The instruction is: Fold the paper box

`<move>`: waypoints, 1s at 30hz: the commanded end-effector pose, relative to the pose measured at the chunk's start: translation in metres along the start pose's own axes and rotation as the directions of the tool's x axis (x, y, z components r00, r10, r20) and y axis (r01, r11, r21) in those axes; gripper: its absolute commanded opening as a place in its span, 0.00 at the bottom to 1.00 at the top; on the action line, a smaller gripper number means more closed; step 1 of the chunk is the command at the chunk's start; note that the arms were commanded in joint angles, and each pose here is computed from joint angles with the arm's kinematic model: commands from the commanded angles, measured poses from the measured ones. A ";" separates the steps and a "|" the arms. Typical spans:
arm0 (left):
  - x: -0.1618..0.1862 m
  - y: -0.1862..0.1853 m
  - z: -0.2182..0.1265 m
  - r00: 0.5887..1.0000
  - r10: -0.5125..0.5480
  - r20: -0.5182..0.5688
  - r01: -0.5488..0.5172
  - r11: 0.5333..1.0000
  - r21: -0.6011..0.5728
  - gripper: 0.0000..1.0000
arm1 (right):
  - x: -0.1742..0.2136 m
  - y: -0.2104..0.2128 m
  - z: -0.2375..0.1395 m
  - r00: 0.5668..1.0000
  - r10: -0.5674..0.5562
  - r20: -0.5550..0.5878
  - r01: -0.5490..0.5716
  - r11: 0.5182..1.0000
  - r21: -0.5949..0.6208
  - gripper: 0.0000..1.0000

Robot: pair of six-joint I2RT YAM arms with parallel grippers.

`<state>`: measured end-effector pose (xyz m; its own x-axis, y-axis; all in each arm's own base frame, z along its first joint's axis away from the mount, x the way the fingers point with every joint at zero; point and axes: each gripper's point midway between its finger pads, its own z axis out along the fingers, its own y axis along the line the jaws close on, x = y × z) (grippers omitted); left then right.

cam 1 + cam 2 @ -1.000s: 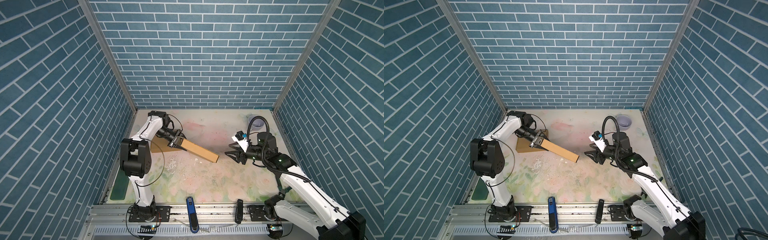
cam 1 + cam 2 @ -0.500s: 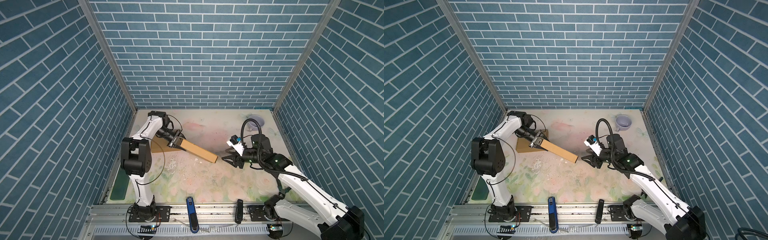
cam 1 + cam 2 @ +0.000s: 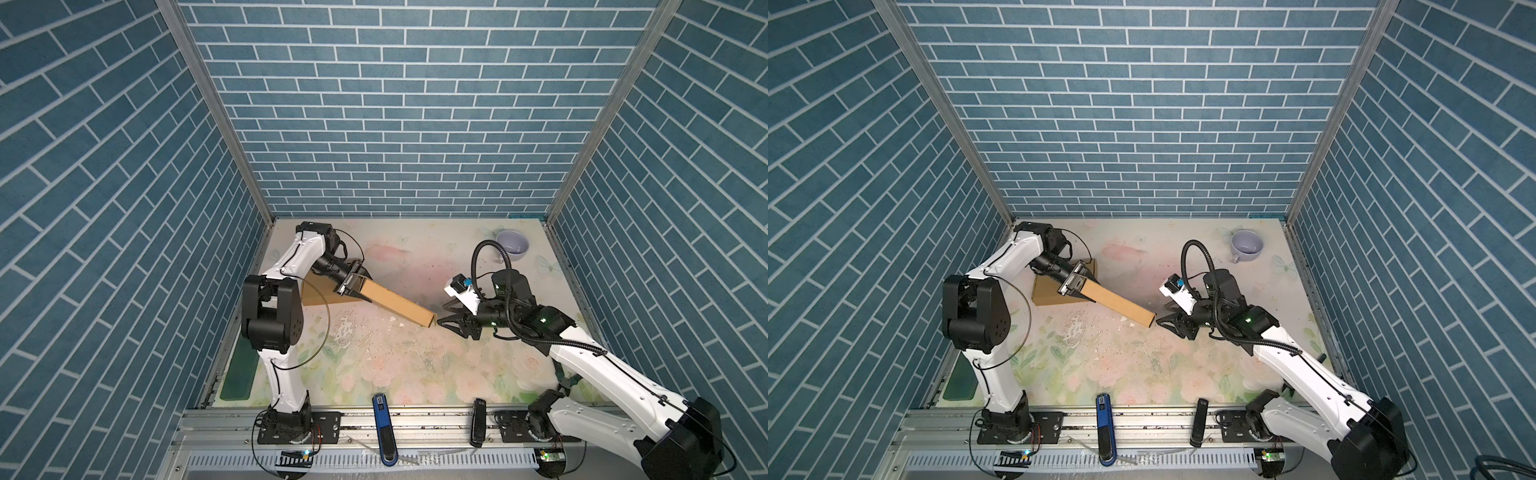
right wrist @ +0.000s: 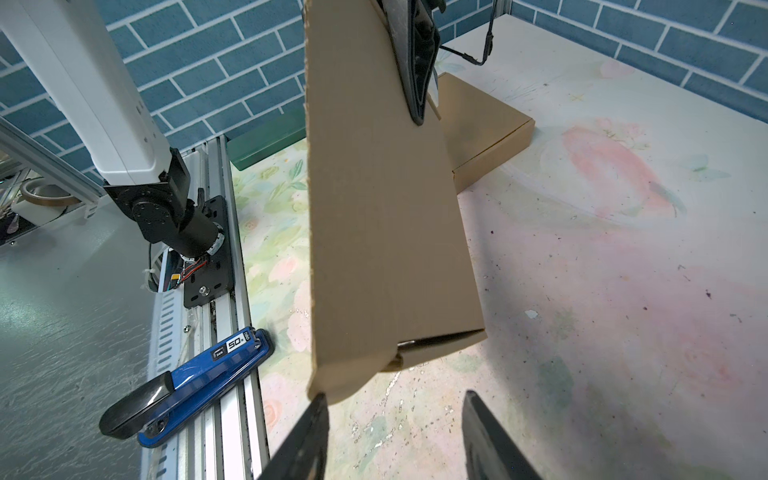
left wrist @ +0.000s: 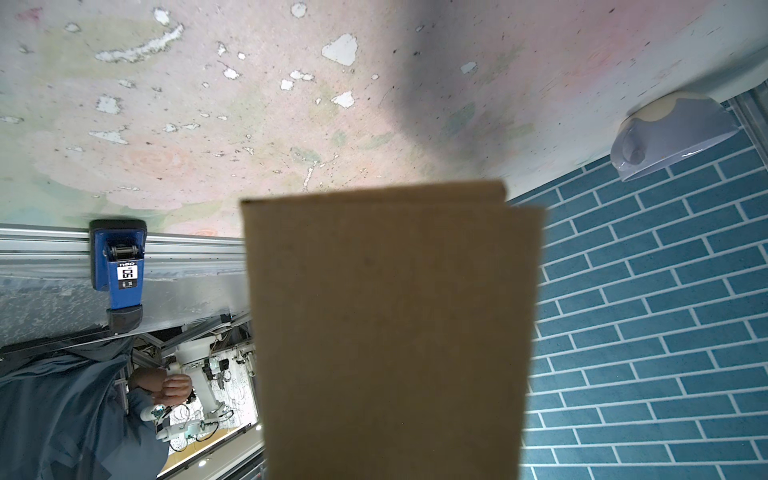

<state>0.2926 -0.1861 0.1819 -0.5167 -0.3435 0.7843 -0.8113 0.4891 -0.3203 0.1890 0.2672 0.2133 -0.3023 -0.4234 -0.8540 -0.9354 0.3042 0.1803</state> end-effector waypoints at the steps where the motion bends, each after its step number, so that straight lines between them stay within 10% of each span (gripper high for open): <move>1: 0.003 0.000 -0.003 1.000 -0.008 0.000 0.008 1.000 0.014 0.00 | -0.011 0.006 0.004 0.999 -0.041 0.033 0.042 0.999 -0.026 0.51; 17: 0.009 0.005 -0.002 1.000 0.001 0.005 -0.001 1.000 0.013 0.00 | -0.017 -0.001 0.008 0.998 -0.009 0.063 0.007 1.000 0.018 0.40; 30: -0.017 -0.036 -0.008 0.984 0.014 0.176 -0.051 0.977 0.205 0.00 | -0.007 -0.043 0.010 0.965 0.261 0.025 -0.259 0.931 0.258 0.23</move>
<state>0.3127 -0.1884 0.1748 -0.5339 -0.4424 0.7205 -0.8402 0.3728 -0.3937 0.2192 0.2710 0.2015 -0.4644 -0.3550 -0.8114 -0.8223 0.5130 0.2462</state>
